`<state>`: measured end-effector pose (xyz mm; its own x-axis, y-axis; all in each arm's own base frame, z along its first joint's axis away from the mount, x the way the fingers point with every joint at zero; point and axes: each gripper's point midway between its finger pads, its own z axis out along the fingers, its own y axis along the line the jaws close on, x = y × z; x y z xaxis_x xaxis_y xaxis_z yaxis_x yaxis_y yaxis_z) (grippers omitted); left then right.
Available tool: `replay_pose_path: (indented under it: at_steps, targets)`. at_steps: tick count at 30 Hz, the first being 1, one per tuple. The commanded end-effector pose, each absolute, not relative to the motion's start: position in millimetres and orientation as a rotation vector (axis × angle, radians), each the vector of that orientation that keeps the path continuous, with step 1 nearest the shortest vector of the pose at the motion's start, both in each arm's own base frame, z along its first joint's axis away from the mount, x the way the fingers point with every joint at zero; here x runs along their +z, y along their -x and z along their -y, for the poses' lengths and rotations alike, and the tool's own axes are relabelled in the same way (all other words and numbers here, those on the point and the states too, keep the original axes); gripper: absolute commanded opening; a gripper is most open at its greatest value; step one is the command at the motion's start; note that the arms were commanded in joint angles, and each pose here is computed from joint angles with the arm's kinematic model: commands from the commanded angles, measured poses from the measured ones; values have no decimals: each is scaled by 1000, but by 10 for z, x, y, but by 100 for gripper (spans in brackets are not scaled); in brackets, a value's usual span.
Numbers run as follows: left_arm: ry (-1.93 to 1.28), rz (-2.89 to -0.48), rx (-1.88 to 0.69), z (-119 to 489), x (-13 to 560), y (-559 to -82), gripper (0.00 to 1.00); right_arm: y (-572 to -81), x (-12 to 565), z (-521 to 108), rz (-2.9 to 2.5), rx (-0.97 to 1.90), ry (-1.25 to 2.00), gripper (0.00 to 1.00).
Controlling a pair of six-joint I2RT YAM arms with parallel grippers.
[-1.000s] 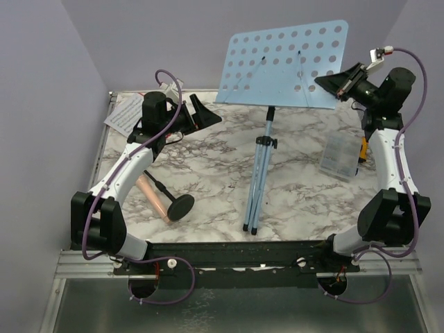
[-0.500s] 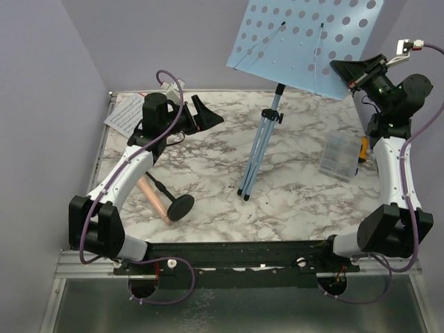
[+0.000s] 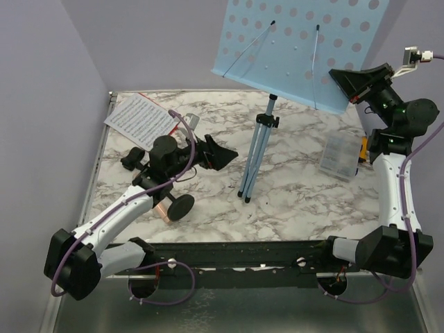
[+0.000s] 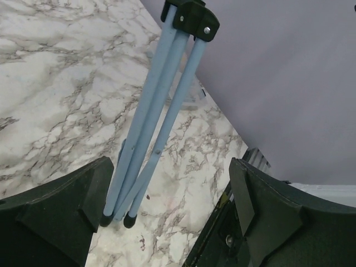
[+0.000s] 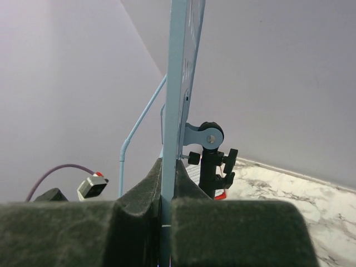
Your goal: Set up the instrument practice props
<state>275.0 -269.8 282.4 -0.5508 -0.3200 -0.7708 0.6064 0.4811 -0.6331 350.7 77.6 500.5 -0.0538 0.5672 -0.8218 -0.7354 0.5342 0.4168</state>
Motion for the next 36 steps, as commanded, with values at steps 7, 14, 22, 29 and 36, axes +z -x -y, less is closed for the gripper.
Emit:
replay_pose_path:
  at_steps: [7,14,22,29,36]
  targets:
    - [-225,-1563,-1274,3123,3331,-2631,91,-2490,5635,-1116,-866,903,611,1]
    - [-315,-1437,-1373,2868,3875,-2087,96,-2333,5516,-1194,-880,908,674,1]
    - [-72,-1498,-1034,1950,4165,-1992,99,-2188,5350,-1262,-907,917,728,1]
    - [147,-1529,-919,1676,4507,-2197,99,-2069,5267,-1313,-917,932,773,0]
    - [-142,-1576,-1098,2182,3968,-1988,99,-2045,5257,-1320,-928,965,759,1]
